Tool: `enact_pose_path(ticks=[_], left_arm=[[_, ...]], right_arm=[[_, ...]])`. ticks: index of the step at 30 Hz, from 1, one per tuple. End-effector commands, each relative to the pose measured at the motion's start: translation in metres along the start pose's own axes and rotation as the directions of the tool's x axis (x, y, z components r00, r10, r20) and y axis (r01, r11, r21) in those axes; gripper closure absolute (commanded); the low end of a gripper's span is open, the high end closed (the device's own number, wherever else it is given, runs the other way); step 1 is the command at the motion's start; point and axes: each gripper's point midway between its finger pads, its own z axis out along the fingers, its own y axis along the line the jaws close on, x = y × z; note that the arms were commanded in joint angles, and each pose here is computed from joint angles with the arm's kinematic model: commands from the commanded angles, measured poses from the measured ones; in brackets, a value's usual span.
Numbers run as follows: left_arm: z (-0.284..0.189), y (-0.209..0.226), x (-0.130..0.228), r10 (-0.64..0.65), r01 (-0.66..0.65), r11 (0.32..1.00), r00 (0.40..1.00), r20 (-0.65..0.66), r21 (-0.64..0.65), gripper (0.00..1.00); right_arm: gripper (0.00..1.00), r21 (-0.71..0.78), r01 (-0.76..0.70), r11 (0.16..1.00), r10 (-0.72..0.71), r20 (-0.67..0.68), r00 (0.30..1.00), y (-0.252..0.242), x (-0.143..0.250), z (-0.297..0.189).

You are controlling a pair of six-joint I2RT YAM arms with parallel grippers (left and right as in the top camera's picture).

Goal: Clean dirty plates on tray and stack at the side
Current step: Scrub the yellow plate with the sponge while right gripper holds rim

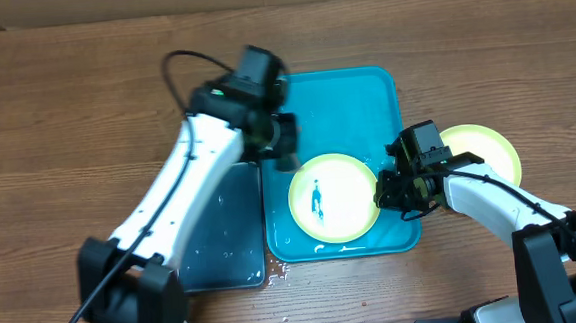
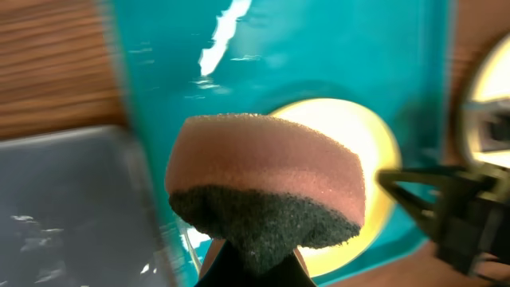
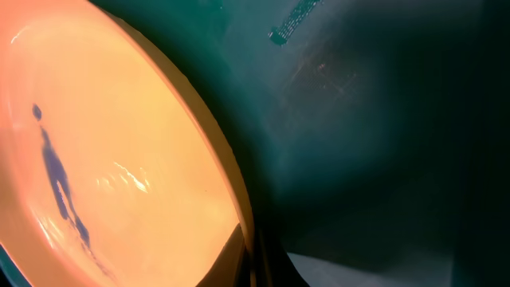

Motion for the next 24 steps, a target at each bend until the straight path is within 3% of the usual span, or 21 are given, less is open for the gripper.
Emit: enact_pose_path(ticks=[1,12,16,20,24], left_arm=[[0.045,-0.030,0.029,0.009,-0.005,1.000,0.992,-0.125,0.030,0.96],[0.135,-0.046,0.073,-0.061,0.060,0.998,0.942,-0.330,-0.014,0.96],[0.138,-0.007,0.061,-0.097,0.051,0.984,0.957,-0.272,-0.171,0.96],[0.126,0.047,0.044,-0.122,0.044,0.923,0.976,-0.182,-0.383,0.96],[0.118,0.073,0.036,-0.112,0.024,0.890,0.980,-0.166,-0.454,0.96]], right_arm=[[0.96,0.044,-0.025,0.999,0.027,-0.037,0.999,-0.011,0.008,0.011],[0.96,0.053,-0.047,0.997,0.050,-0.054,0.997,-0.012,0.013,0.011],[0.96,0.053,-0.047,0.998,0.050,-0.054,0.997,-0.012,0.013,0.011],[0.96,0.053,-0.047,0.998,0.050,-0.054,0.997,-0.012,0.013,0.011],[0.96,0.053,-0.047,0.998,0.050,-0.054,0.997,-0.012,0.013,0.011]])
